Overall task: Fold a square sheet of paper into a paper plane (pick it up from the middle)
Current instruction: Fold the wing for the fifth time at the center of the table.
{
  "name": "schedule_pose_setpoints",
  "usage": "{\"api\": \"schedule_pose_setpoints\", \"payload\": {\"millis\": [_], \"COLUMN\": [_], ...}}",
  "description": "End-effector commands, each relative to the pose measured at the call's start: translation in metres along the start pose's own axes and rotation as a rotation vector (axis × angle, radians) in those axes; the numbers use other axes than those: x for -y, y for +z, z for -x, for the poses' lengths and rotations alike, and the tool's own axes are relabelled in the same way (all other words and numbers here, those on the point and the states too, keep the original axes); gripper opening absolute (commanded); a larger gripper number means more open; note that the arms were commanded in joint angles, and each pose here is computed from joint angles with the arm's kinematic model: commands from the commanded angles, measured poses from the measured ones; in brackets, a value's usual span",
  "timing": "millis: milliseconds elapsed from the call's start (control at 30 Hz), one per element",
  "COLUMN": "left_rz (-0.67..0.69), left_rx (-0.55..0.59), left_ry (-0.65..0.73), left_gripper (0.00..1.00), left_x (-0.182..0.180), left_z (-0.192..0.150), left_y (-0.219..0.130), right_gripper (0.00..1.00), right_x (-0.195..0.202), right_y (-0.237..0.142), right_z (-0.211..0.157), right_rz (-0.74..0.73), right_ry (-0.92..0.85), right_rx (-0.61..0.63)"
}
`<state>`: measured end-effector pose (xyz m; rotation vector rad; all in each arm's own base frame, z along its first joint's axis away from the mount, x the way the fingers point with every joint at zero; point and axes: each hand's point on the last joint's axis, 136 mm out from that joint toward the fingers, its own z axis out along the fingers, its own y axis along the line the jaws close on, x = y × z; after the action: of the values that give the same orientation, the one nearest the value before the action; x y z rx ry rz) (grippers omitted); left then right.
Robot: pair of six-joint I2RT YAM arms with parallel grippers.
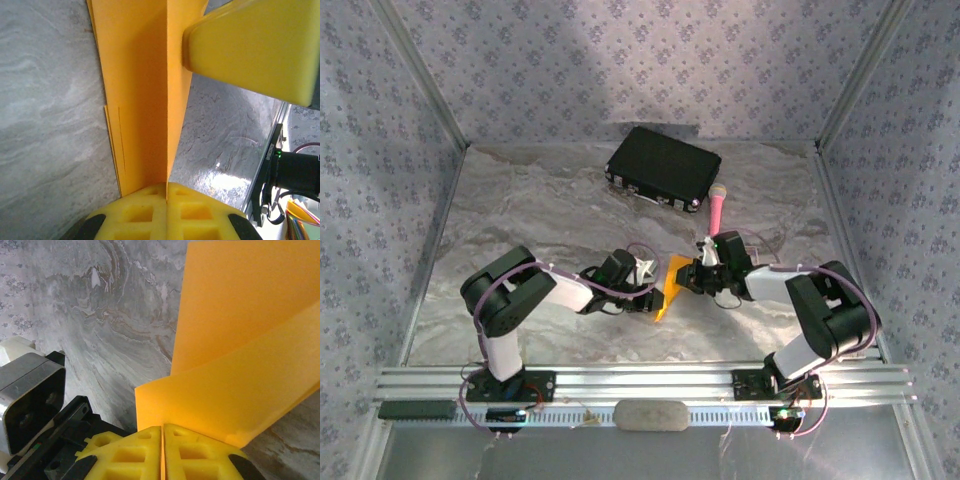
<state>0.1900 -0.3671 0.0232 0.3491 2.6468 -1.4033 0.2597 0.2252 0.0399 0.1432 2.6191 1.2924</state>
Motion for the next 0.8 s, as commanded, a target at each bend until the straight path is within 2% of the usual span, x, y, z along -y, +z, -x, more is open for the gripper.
{"api": "schedule_pose_setpoints", "payload": {"millis": [0,233,533,767], "left_rz": [0.185,0.196,0.181,0.100], "left_rx": [-0.083,-0.089,-0.090,-0.063], "left_ry": [-0.151,-0.175,-0.166,-0.102], "left_gripper": [0.00,0.00,0.00,0.16], "left_x": [-0.062,-0.067,-0.062,-0.021], "left_z": [-0.035,-0.037,-0.034,-0.015], "left_y": [-0.002,-0.001,-0.001,-0.011], "right_gripper": [0.10,0.10,0.09,0.09], "right_x": [-0.006,0.001,0.034,0.042], "right_y": [0.005,0.012,0.018,0.014], "right_z": [0.003,0.006,-0.005,-0.009], "right_rz": [0.025,0.019,-0.081,-0.127], "right_ry": [-0.029,-0.011,0.061,0.070], "right_rx": [-0.018,-0.023,-0.049,-0.047]}}
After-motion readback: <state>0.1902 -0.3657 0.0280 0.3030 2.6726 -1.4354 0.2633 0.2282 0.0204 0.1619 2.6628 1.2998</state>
